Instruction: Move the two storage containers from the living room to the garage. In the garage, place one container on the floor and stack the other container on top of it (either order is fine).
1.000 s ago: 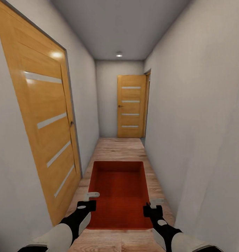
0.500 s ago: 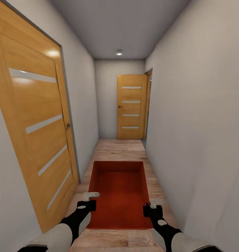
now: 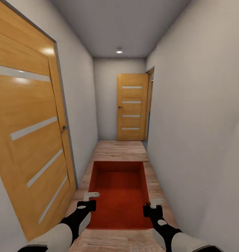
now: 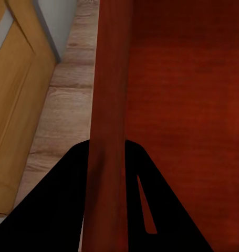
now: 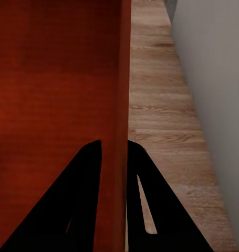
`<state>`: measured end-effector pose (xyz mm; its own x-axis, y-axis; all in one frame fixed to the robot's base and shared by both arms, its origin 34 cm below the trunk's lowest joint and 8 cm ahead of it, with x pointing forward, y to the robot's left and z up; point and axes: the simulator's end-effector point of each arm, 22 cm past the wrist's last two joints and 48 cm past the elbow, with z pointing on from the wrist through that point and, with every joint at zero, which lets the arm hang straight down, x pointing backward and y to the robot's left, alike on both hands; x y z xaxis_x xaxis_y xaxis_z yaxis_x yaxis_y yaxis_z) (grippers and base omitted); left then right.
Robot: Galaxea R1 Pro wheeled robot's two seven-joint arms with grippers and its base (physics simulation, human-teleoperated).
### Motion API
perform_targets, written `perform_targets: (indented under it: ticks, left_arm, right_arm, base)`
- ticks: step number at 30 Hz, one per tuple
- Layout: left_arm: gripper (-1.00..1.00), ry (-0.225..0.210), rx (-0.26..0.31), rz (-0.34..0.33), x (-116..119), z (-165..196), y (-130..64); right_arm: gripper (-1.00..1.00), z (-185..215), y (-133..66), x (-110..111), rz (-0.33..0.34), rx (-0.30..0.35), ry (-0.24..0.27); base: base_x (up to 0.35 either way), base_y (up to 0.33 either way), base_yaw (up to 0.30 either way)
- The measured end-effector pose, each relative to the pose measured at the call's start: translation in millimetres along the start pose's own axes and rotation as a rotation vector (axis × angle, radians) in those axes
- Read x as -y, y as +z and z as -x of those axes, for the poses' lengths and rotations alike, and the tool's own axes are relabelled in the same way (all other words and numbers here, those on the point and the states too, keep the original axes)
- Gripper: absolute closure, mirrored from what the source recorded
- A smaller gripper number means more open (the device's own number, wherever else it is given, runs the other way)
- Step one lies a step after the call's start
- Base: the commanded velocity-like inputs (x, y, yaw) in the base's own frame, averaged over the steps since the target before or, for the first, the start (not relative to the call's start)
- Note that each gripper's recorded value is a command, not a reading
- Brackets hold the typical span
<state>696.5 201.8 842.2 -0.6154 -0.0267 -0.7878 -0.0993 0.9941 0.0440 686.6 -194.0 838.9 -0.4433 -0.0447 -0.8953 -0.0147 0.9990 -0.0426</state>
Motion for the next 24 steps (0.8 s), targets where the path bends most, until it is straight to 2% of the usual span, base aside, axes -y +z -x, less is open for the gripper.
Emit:
perform_targets:
  ticks: [24]
  left_arm:
    - [1.0, 0.0, 0.0, -0.001, -0.5, 0.1, 0.2]
  right_arm:
    - [1.0, 0.0, -0.1, -0.5, -0.001, 0.0, 0.0]
  base:
    - [0.322, 0.0, 0.0]
